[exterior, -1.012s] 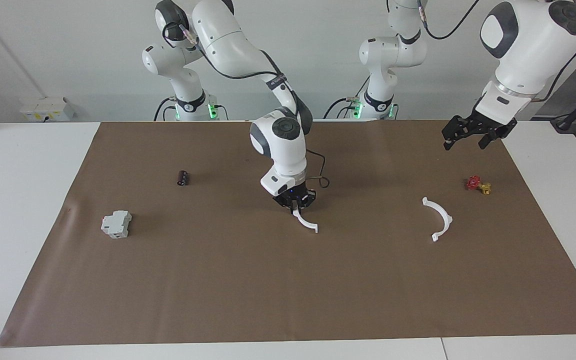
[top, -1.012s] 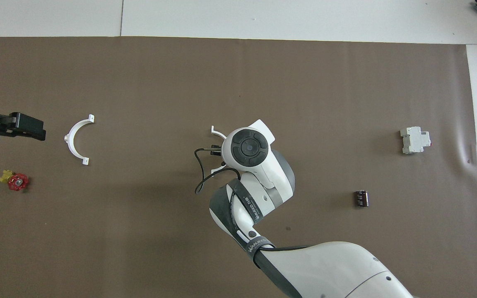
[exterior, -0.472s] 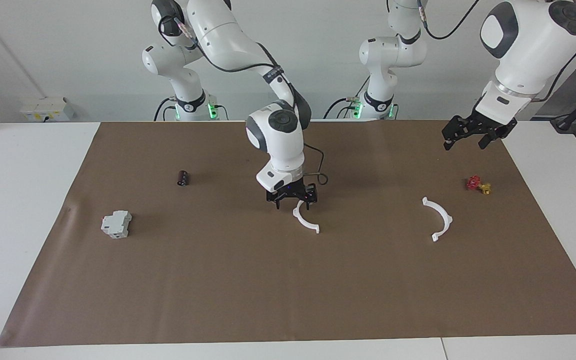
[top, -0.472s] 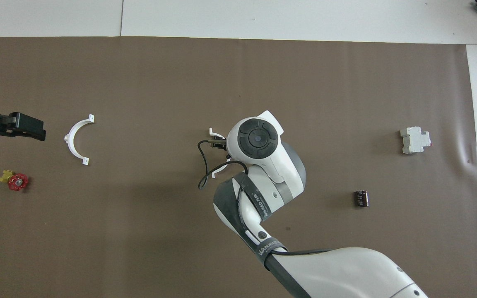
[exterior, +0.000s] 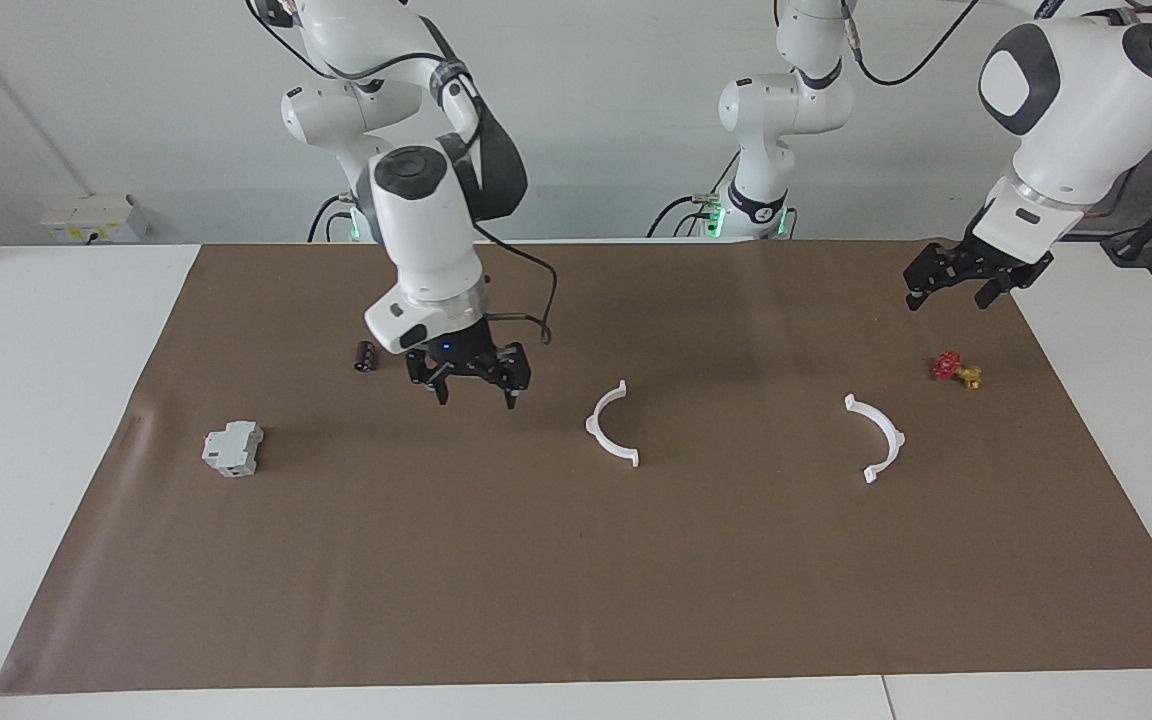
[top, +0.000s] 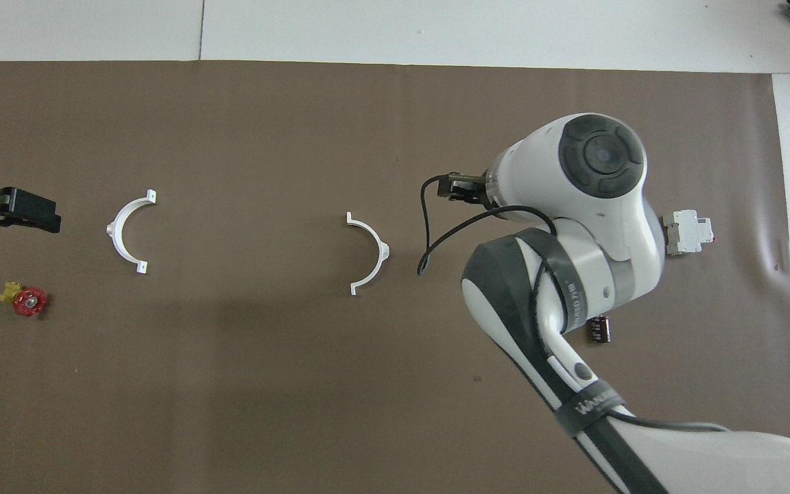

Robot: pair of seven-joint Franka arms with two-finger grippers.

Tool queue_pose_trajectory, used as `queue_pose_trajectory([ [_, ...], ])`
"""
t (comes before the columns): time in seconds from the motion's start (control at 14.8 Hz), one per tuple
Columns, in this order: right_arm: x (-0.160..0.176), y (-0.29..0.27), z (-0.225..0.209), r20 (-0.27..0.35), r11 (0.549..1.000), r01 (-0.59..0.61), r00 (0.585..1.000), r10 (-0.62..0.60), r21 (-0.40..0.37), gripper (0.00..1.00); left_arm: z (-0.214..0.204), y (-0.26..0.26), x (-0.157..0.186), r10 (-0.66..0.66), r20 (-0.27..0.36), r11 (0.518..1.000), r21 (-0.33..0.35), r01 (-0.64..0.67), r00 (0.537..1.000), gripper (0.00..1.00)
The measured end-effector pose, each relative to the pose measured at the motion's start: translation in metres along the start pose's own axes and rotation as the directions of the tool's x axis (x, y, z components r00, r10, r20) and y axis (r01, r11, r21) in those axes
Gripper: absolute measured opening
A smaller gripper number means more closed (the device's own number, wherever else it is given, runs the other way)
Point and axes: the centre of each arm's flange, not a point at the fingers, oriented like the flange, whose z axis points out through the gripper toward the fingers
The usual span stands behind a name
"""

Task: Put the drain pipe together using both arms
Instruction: 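Release the half-ring and withdraw the right gripper to rest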

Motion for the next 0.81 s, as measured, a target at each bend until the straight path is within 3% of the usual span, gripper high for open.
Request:
queue_pose_trajectory([
  [0.34,0.029,0.11,-0.044,0.024,0.999,0.021,0.999,-0.021,-0.028,1.0,0.074,-0.008,0.017,-0.003,-0.015,1.0,0.016,0.003,1.0,1.0],
  [0.81,-0.002,0.193,-0.15,0.086,0.999,0.015,0.996,-0.012,-0.035,1.0,0.181,-0.016,0.037,0.041,-0.009,0.997,0.072,-0.041,0.999,1.0],
])
